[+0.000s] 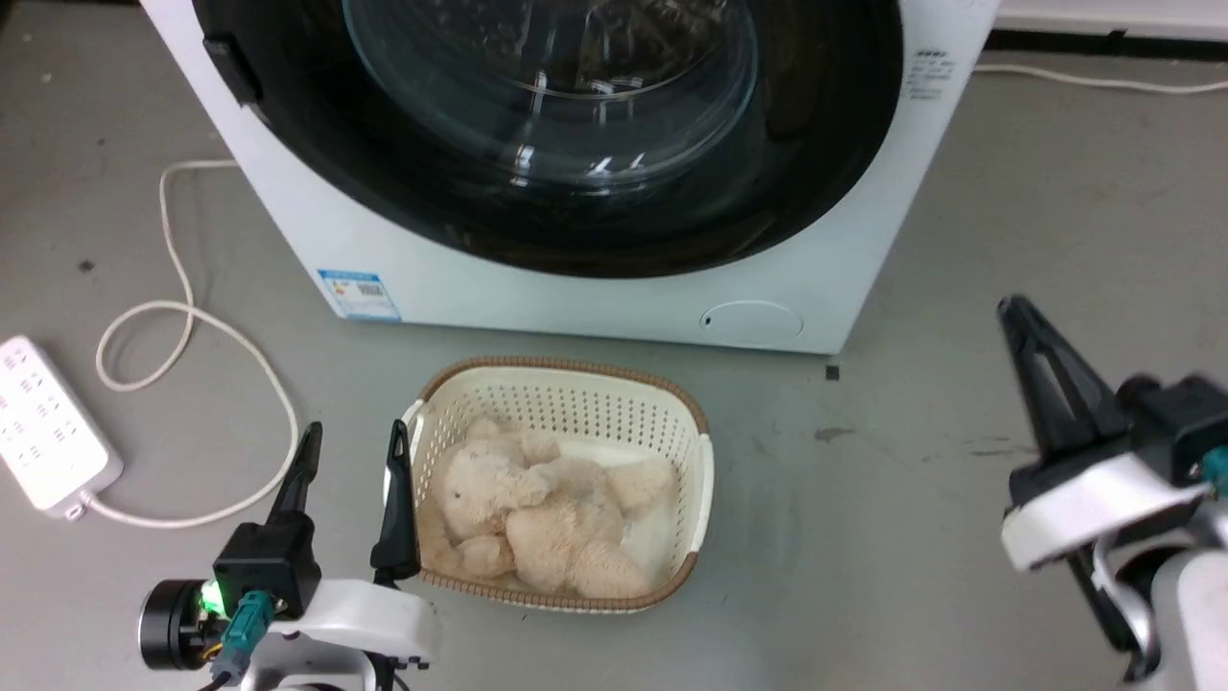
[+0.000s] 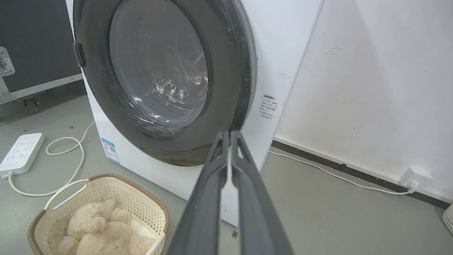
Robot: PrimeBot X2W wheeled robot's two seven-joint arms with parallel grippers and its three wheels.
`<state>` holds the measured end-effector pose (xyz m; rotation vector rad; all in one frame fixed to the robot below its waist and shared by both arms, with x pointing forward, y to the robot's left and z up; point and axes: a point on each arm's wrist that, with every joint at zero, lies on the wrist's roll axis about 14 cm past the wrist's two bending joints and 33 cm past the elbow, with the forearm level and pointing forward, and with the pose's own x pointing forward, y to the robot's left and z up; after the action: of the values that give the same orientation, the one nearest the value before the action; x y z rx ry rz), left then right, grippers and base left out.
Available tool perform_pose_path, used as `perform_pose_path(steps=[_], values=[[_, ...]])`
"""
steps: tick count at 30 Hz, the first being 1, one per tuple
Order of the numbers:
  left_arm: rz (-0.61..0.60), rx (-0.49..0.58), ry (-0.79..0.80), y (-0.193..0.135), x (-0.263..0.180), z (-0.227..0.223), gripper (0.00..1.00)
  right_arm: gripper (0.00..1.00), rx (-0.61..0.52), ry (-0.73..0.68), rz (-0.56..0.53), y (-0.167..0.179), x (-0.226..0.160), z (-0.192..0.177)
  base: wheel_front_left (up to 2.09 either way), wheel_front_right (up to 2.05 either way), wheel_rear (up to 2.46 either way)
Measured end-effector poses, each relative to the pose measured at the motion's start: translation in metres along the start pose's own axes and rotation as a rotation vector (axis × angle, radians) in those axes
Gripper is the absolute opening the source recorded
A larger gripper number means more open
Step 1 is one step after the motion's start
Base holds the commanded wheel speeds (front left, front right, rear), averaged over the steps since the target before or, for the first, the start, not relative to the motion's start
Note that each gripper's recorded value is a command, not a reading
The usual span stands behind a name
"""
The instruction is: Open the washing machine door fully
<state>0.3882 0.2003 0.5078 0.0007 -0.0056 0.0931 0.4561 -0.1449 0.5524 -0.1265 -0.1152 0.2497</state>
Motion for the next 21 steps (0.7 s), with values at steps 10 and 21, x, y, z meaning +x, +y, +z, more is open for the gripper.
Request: perform_pose_path(steps=[10,21], values=[[0.039,-0.005,0.008,0.009,0.007,-0.007,1.0,0.0,0.124,-0.001,0.0,-0.009,0.054,0.003,0.0,0.0,0.0],[0.087,-0.007,0.005,0.022,0.011,-0.011,1.0,0.0,0.427,0.11,-0.05,-0.024,0.117,-0.016,0.0,0.0,0.0]])
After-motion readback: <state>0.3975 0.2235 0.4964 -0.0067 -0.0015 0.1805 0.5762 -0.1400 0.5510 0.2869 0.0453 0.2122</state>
